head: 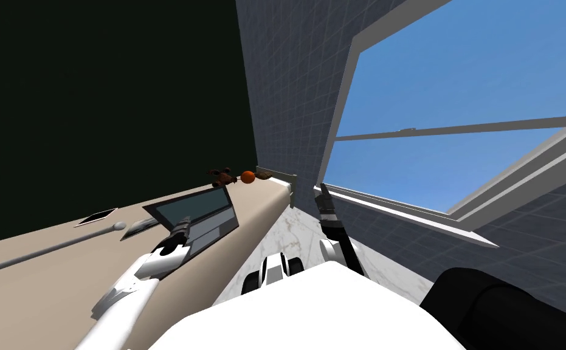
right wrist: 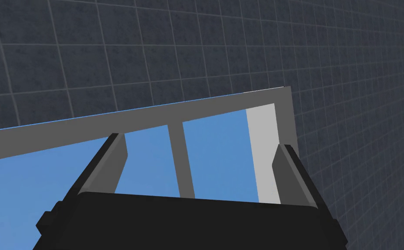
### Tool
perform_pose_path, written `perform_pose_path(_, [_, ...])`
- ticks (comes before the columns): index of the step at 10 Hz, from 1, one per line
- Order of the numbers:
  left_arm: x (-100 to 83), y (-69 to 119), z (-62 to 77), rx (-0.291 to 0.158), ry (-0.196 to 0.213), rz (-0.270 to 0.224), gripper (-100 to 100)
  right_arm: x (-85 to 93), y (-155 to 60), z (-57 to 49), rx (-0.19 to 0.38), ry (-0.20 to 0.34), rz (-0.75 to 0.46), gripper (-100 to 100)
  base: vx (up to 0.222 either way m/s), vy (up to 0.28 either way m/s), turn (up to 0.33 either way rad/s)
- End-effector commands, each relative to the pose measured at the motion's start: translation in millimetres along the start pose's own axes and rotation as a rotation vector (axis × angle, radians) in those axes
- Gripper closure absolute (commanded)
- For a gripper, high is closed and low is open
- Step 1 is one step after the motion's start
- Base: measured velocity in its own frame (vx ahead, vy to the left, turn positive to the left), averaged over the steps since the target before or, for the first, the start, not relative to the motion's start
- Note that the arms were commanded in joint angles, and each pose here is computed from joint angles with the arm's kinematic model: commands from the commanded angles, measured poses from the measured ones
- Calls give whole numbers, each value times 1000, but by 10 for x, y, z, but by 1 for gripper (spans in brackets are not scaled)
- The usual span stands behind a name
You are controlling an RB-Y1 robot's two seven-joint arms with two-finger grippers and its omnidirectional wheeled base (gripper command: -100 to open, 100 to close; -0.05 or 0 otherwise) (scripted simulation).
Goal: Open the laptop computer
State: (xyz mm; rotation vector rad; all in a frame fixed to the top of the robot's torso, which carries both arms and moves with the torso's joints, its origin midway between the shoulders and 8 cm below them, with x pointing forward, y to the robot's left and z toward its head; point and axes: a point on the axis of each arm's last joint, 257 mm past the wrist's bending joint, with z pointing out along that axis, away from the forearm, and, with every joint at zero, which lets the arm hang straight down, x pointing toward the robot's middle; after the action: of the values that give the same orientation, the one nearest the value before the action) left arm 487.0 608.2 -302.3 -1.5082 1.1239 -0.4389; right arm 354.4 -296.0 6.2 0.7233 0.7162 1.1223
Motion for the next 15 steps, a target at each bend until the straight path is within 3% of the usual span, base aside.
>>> perform_pose_path(1, [-59,362,-64,-59,-2,9,-100,0,0,0,0,0,0,0,-1,-9,-18])
perform_pose_path(2, [-327,355,-126,-61,-62,-24,-100,0,0,0,0,0,0,0,-25,68,-358])
perform_pose_path(3, [-491,354,-202,-65,-95,-29,-100,1,0,1,0,0,0,0,-65,86,-451])
perform_pose_path(5, [-643,480,-311,-84,-122,-56,-100,1,0,1,0,0,0,0,-48,36,-278])
perform_pose_path(6, [-734,690,-396,-115,-131,-46,-100,0,-1,0,0,0,0,0,27,9,-24])
perform_pose_path(8, [-839,921,-500,-150,-142,-27,-100,-1,0,0,0,0,0,0,30,-17,-1])
perform_pose_path(9, [-839,921,-500,-150,-142,-27,-100,0,0,0,0,0,0,0,15,-10,10])
perform_pose_path(10, [-1156,805,-600,-129,-216,-52,-100,-1,0,0,0,0,0,0,-61,60,-324])
perform_pose_path(12, [-1384,781,-765,-129,-266,-63,-100,1,0,1,0,0,0,0,-62,54,-435])
perform_pose_path(13, [-1485,977,-870,-161,-282,-72,-100,0,-1,0,0,0,0,0,-16,22,-181])
perform_pose_path(14, [-1516,1038,-905,-169,-287,-77,-100,0,0,0,0,0,0,0,14,3,-21])
perform_pose_path(15, [-1605,1204,-1008,-197,-296,-59,-100,-1,-1,-1,0,0,0,0,22,-16,-12])
